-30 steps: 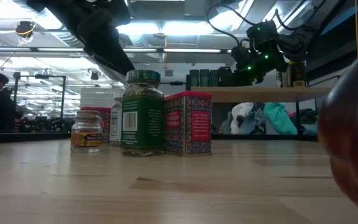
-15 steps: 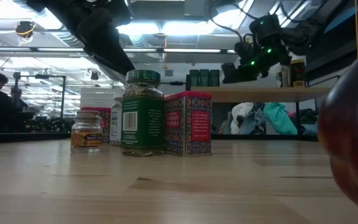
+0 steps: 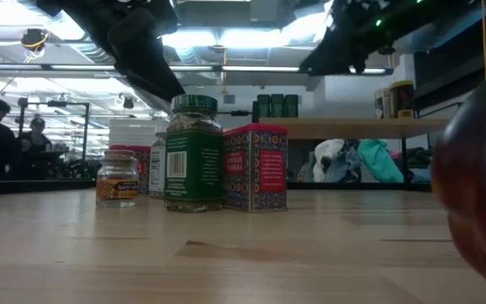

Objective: Shelf spices
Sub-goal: Put the bottom transparent seasoning bottle on the shelf

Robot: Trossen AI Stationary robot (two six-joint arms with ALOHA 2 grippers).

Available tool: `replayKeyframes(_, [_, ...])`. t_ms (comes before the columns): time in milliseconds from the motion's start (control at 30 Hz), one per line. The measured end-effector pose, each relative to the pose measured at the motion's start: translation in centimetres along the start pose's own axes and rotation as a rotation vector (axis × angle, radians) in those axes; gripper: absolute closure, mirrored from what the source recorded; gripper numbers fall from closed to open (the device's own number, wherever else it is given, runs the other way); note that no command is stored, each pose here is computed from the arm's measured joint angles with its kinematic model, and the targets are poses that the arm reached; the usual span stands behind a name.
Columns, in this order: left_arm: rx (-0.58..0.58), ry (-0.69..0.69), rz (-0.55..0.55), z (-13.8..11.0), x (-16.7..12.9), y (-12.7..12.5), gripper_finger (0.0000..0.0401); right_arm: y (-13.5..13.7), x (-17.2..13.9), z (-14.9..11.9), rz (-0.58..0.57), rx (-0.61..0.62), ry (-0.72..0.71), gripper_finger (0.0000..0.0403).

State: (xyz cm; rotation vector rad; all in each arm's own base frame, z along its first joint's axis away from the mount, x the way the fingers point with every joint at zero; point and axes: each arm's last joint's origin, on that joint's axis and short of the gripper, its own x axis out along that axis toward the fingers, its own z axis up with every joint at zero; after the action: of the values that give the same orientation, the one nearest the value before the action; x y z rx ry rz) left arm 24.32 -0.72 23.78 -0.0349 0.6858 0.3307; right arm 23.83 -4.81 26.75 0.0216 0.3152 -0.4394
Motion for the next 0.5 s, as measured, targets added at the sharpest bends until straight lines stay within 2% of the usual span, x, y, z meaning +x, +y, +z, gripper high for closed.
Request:
replayKeyframes(267, [0.046, 0.001, -0.006, 0.0, -0.1, -0.2, 0.0207, 7.4, -0.8, -2.0, 0.276, -0.093, 0.013, 0.016])
replayKeyframes(500, [0.059, 0.007, -0.02, -0.3, -0.1, -0.5, 0.0207, 10.6, 0.8, -4.0, 0.339, -0.117, 0.011, 0.016])
